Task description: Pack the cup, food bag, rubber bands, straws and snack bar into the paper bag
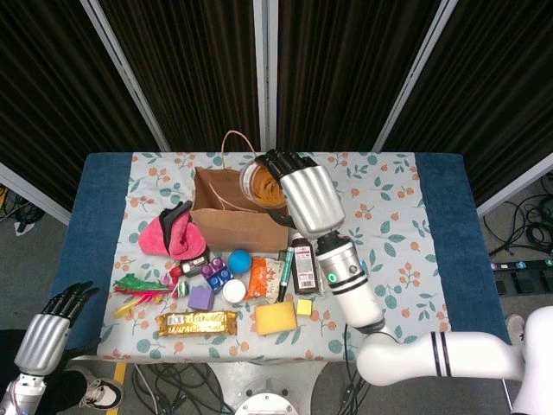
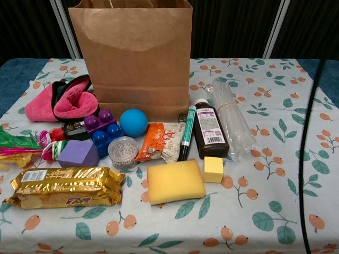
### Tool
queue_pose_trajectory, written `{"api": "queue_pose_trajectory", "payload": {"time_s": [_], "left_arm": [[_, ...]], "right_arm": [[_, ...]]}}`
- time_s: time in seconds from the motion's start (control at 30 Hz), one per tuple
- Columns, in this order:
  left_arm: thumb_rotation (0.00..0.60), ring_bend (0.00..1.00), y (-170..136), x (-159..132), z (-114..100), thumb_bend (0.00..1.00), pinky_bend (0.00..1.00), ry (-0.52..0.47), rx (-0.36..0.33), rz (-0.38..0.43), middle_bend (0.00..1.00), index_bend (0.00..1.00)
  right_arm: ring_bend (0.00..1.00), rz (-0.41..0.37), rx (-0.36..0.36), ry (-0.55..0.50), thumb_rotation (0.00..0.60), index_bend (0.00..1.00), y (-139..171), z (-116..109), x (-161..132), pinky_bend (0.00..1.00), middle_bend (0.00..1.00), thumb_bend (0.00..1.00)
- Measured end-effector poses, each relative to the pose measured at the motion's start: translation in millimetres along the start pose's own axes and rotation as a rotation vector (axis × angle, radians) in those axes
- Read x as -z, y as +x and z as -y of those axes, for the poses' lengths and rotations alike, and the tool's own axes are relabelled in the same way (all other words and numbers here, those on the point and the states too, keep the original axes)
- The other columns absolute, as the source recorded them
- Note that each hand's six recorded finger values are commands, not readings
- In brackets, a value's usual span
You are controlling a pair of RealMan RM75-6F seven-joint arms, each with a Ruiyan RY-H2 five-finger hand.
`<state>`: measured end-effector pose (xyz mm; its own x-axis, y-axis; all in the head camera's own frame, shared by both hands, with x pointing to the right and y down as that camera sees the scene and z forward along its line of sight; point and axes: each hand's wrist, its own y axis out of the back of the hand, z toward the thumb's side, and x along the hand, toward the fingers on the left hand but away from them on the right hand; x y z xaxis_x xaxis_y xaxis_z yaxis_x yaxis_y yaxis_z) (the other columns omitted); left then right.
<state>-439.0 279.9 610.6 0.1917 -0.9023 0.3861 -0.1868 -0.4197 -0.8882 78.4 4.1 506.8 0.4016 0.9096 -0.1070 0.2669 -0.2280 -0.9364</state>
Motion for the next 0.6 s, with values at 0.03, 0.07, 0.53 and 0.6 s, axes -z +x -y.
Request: {"api": "queue_pose_trajectory", "payload": {"time_s": [0.03,0.07,0.53,0.6], "left_arm": [[0.600,0.15,-0.1,0.1,0.1,0.09,0.24,-0.001,0.001,0.000,0.23,0.22],[0.600,0.15,-0.1,0.1,0.2,0.09,0.24,-0.001,0.002,0.001,0.23,0.22],[0.600,0.15,-0.8,-0.8,-0.8,0.09,0.24,0.000,-0.003,0.008,0.23,0.22],[0.600,0.15,-0.8,-0.8,-1.0,0.09,0.24,0.003,-0.005,0.007,0.23,0.22]], "right_arm": [[0.31,0.006,0.003,0.008,0.600,0.43,-4.5,3.8,-2.6,0.44,0.37,0.23],[0.31,0.016,0.003,0.017,0.600,0.43,-9.5,9.3,-5.2,0.44,0.37,0.23],[0.25,0.055,-0.094,0.068,0.600,0.35,-8.1,54.3,-7.5,0.37,0.29,0.12],[0.21,0.055,-0.115,0.065,0.600,0.29,-7.4,56.8,-7.9,0.33,0.26,0.07]]}}
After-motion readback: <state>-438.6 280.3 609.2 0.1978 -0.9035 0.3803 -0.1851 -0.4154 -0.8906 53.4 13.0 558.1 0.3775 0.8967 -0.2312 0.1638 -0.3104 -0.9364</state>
